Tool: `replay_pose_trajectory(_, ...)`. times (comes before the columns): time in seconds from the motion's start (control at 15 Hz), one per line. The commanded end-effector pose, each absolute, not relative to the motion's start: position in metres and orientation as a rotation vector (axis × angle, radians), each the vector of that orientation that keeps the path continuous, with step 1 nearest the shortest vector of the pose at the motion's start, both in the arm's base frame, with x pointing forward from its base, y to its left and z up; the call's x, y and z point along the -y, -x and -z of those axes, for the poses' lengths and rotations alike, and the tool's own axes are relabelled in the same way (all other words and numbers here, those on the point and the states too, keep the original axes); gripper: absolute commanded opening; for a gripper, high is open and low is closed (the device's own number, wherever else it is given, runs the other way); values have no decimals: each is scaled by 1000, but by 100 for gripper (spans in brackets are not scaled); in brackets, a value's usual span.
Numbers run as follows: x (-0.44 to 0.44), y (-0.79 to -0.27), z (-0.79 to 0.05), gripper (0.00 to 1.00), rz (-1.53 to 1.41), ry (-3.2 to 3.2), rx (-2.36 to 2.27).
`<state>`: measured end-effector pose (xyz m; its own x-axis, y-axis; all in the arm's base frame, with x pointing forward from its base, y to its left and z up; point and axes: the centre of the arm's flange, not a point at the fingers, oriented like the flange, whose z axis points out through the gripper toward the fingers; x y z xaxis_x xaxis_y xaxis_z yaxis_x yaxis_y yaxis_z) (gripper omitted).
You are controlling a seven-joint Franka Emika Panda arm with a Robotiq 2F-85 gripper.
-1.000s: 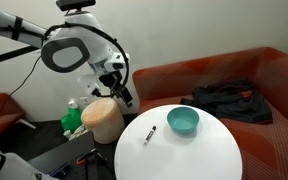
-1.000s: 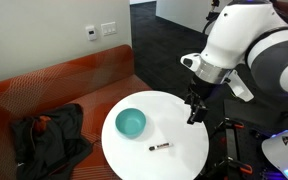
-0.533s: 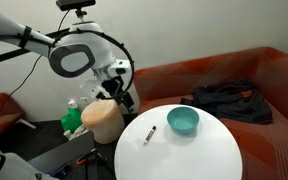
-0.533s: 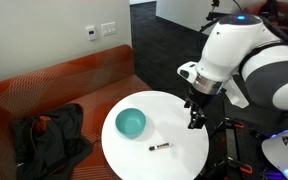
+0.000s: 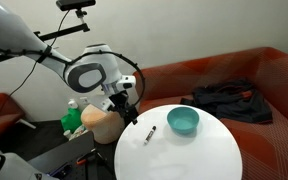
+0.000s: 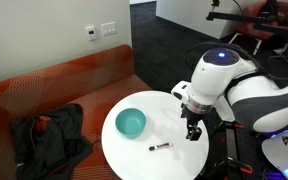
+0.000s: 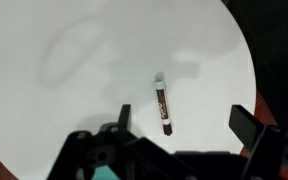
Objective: Put the marker inside the blue bowl
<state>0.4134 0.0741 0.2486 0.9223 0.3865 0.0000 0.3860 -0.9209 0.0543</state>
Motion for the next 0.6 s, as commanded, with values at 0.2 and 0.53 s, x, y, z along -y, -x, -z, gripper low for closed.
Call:
replay_pose_trajectory(0.2, -78, -425, -182, 100, 29, -3032, -639)
replay_pose_trajectory(0.53, -85, -438, -148, 100, 29, -3020, -716)
